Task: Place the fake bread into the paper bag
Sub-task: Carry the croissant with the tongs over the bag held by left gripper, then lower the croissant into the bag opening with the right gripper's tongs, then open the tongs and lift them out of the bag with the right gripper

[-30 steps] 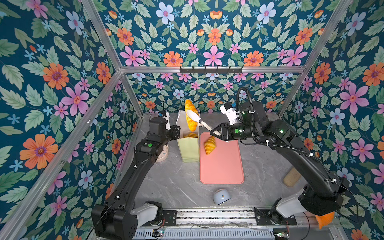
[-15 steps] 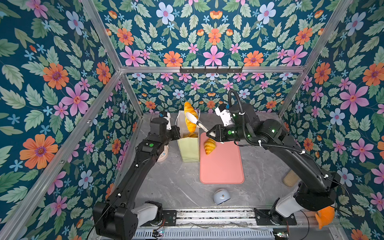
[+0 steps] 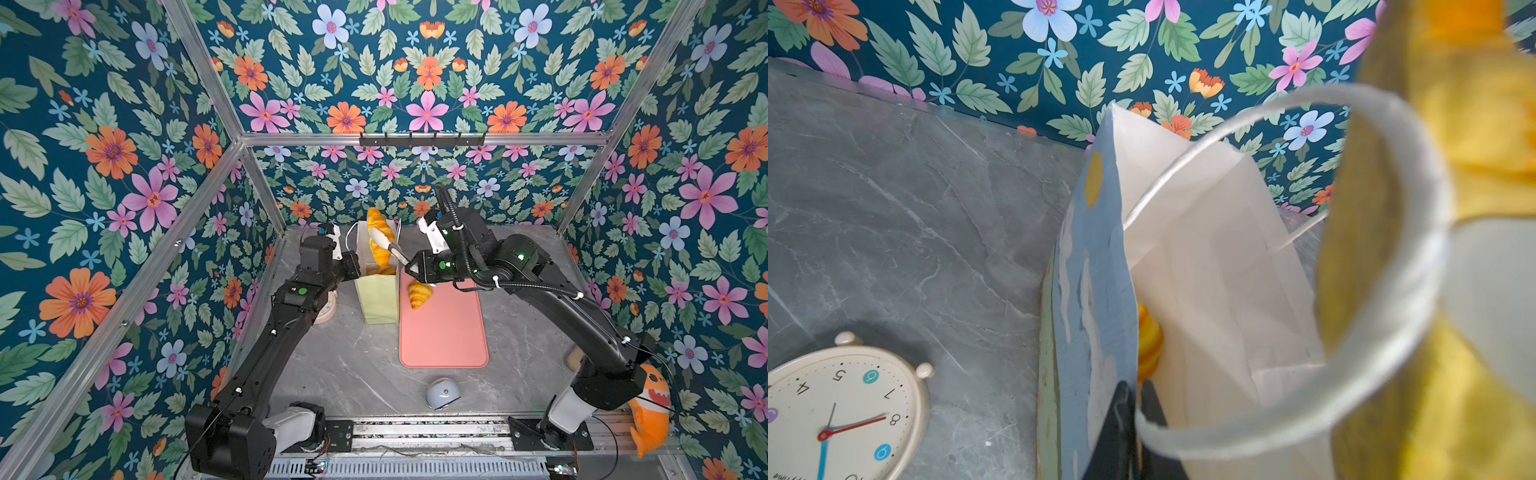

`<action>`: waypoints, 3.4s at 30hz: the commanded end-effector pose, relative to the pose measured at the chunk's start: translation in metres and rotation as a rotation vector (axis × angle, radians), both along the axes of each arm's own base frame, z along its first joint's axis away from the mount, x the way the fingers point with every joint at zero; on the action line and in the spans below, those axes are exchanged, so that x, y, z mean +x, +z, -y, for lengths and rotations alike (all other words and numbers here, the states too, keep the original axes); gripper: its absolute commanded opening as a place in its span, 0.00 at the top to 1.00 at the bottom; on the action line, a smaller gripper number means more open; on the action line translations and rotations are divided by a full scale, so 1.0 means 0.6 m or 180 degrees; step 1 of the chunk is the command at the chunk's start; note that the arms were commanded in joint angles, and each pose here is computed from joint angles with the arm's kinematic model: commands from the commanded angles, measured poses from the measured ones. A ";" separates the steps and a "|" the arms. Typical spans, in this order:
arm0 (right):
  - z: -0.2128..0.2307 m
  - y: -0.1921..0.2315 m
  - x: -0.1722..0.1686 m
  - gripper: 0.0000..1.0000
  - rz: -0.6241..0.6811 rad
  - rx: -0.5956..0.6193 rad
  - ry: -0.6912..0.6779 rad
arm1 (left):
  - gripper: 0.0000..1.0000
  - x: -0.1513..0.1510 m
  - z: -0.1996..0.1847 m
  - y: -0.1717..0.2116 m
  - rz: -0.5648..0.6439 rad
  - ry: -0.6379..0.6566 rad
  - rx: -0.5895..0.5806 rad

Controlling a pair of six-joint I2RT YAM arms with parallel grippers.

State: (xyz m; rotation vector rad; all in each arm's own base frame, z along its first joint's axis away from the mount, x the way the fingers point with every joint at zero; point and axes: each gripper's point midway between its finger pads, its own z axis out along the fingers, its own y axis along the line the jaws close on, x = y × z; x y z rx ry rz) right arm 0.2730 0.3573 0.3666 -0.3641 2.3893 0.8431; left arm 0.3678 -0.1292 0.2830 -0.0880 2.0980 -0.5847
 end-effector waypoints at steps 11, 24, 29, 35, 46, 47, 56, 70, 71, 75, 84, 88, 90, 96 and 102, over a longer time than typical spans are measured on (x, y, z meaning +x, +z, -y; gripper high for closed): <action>-0.018 -0.031 0.013 0.74 0.0147 -0.0449 -0.0030 | 0.91 0.000 0.002 0.013 0.0089 -0.0009 -0.0059; -0.020 -0.058 0.007 0.73 0.0186 -0.0907 -0.0027 | 0.91 0.000 0.003 0.014 0.0099 -0.0018 -0.0066; -0.022 -0.069 0.005 0.73 0.0156 -0.1045 -0.0003 | 0.91 0.000 0.003 0.013 0.0091 -0.0021 -0.0066; -0.019 -0.078 0.004 0.72 0.0130 -0.1162 -0.0007 | 0.90 0.000 0.004 0.015 0.0094 -0.0025 -0.0068; -0.022 -0.089 0.011 0.69 0.0126 -0.1279 0.0003 | 0.90 0.001 0.007 0.015 0.0081 -0.0054 -0.0079; -0.023 -0.089 0.011 0.69 0.0126 -0.1276 0.0011 | 0.90 0.002 0.008 0.015 0.0079 -0.0055 -0.0079; -0.031 -0.088 0.011 0.66 0.0127 -0.1249 0.0055 | 0.90 0.004 0.009 0.016 0.0077 -0.0059 -0.0077; -0.031 -0.085 0.011 0.58 0.0129 -0.1224 0.0054 | 0.90 0.003 0.007 0.012 0.0059 -0.0046 -0.0069; -0.031 -0.082 0.009 0.58 0.0135 -0.1207 0.0057 | 0.90 0.002 0.007 0.011 0.0054 -0.0047 -0.0068; -0.031 -0.071 0.007 0.54 0.0160 -0.1149 0.0073 | 0.90 0.001 0.007 0.008 0.0040 -0.0047 -0.0064; -0.030 -0.031 -0.003 0.53 0.0276 -0.0937 0.0151 | 0.90 0.000 0.006 0.007 0.0035 -0.0043 -0.0060; -0.032 0.004 -0.018 0.53 0.0348 -0.0716 0.0279 | 0.90 0.000 0.004 0.007 0.0040 -0.0032 -0.0057; -0.027 0.025 -0.025 0.53 0.0408 -0.0621 0.0313 | 0.90 0.000 0.004 0.006 0.0036 -0.0028 -0.0055; -0.002 0.086 -0.046 0.54 0.0640 -0.0372 0.0363 | 0.90 0.000 0.005 0.007 0.0037 -0.0034 -0.0057; 0.040 0.130 -0.058 0.56 0.0900 -0.0291 0.0282 | 0.90 -0.001 0.006 0.006 0.0030 -0.0044 -0.0060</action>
